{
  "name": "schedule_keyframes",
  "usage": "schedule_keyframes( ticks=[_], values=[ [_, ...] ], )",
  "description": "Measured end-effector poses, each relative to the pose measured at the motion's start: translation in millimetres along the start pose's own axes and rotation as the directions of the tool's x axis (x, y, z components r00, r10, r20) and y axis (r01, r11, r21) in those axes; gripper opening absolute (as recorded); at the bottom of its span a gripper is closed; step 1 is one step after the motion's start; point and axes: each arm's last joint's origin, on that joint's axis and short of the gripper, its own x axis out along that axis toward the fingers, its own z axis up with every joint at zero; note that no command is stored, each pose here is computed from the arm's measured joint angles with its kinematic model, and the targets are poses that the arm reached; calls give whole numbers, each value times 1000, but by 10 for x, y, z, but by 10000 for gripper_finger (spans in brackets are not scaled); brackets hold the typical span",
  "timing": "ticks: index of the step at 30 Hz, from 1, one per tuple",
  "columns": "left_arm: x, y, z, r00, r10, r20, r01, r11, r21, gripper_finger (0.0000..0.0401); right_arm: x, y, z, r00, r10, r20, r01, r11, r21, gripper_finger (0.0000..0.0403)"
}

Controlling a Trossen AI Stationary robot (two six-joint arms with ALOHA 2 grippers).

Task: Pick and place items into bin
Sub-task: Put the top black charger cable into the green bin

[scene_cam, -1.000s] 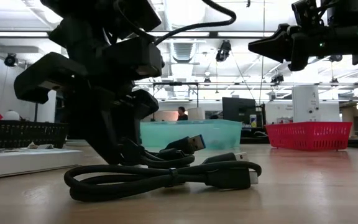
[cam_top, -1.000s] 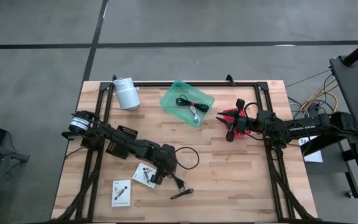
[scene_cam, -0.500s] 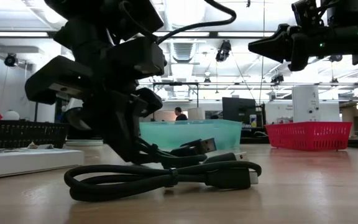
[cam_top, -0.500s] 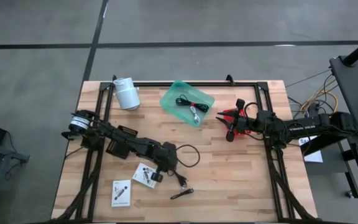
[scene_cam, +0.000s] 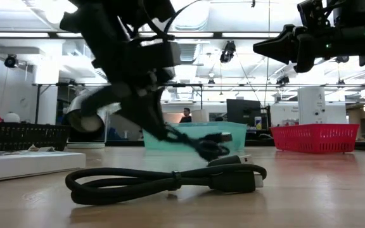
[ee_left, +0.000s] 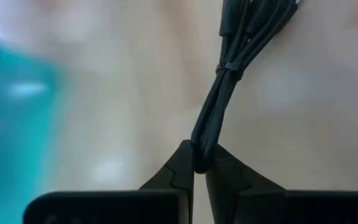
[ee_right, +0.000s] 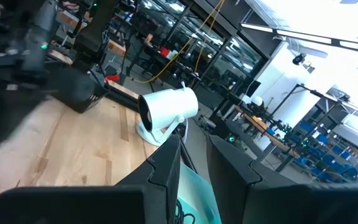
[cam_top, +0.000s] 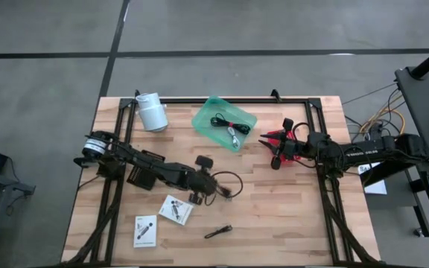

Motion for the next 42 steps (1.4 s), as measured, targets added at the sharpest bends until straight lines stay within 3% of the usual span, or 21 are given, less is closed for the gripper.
schedule_keyframes(
  ticks=[5, 11, 17, 23, 33, 37, 42],
  values=[
    [-22, 134, 19, 960, 274, -56, -269, 960, 82, 5, 0, 3, -4, 1000, 3, -4, -3, 1000, -1, 68],
    [-29, 331, 59, 906, 413, -89, -405, 909, 94, 5, 0, 3, -4, 1000, 3, -4, -3, 1000, -2, 68],
    [-60, 451, 94, 798, 590, -120, -576, 806, 136, 4, 0, 10, -16, 1000, 11, -17, -11, 1000, -4, 68],
    [-55, 619, 135, 731, 670, -128, -657, 742, 135, 4, 0, 10, -15, 1000, 10, -16, -10, 1000, -8, 68],
    [105, 1263, -113, 640, 722, -264, -740, 671, 41, 5, 0, 10, -15, 1000, 10, -16, -10, 1000, -12, 68],
    [154, 1518, -235, 631, 717, -297, -752, 659, -7, 31, 0, 10, -15, 1000, 10, -15, -10, 1000, -12, 68],
    [192, 1675, -329, 665, 685, -299, -725, 687, -38, 83, 0, 10, -15, 1000, 10, -15, -11, 1000, -12, 68]
  ],
)
